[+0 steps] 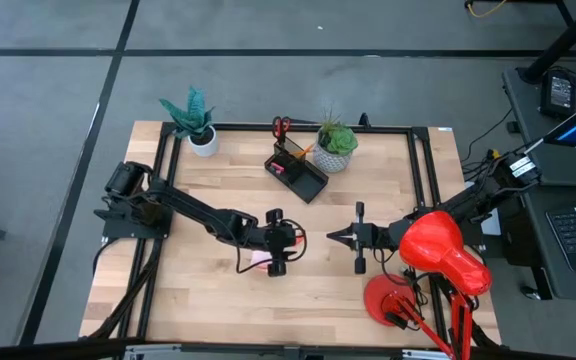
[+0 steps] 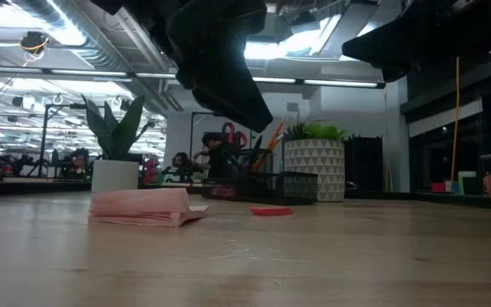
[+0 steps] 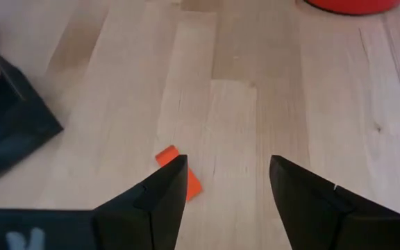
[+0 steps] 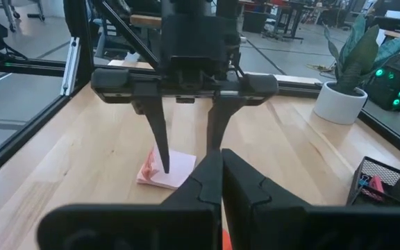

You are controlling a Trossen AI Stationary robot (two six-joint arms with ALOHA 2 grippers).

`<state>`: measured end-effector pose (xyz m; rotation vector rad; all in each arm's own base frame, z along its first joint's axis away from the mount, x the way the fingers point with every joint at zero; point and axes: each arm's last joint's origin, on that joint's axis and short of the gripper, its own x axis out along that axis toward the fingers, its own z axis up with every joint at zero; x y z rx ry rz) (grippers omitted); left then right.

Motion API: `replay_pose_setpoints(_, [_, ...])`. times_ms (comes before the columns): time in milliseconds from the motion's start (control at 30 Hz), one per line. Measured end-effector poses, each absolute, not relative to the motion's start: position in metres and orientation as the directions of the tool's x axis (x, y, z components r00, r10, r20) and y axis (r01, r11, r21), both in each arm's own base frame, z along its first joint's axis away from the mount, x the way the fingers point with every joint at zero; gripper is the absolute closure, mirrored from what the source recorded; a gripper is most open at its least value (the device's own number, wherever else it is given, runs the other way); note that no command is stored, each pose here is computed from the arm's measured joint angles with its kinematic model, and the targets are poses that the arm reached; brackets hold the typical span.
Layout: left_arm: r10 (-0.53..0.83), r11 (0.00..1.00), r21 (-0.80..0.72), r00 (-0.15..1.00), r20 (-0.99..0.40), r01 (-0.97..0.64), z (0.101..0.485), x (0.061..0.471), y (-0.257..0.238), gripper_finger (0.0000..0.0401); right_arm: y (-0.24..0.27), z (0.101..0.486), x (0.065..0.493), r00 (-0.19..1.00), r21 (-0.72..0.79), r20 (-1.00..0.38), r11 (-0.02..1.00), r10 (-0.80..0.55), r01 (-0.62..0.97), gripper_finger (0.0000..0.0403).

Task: Pick and place office supplies into organizer
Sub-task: Put the orange eraser into the black desk organizer

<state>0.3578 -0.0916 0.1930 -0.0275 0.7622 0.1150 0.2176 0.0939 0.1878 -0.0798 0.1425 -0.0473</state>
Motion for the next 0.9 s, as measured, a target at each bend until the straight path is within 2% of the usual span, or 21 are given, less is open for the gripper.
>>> replay_pose_setpoints(267, [0.135,0.962,-0.053,0.632,-0.763,-0.268,0.204,0.358,-0.083,0.0206,0.094,0.188,0.218,0.989,-0.083,-0.14,0.996,-0.053,0.042,0.0395])
replay_pose_setpoints(433, [0.133,0.947,-0.089,0.631,-0.764,-0.307,0.216,0.362,-0.083,0.0207,0.094,0.188,0.218,0.989,-0.083,-0.14,0.996,-0.053,0.042,0.0395])
replay_pose_setpoints(700, [0.145,0.918,-0.117,0.594,-0.791,-0.379,0.211,0.36,-0.082,0.0207,0.094,0.188,0.218,0.988,-0.084,-0.142,0.996,-0.054,0.042,0.0395])
replay_pose_setpoints(900, [0.152,0.923,-0.071,0.526,-0.837,-0.379,0.195,0.369,-0.082,0.0207,0.094,0.187,0.218,0.988,-0.088,-0.147,0.995,-0.054,0.041,0.0395])
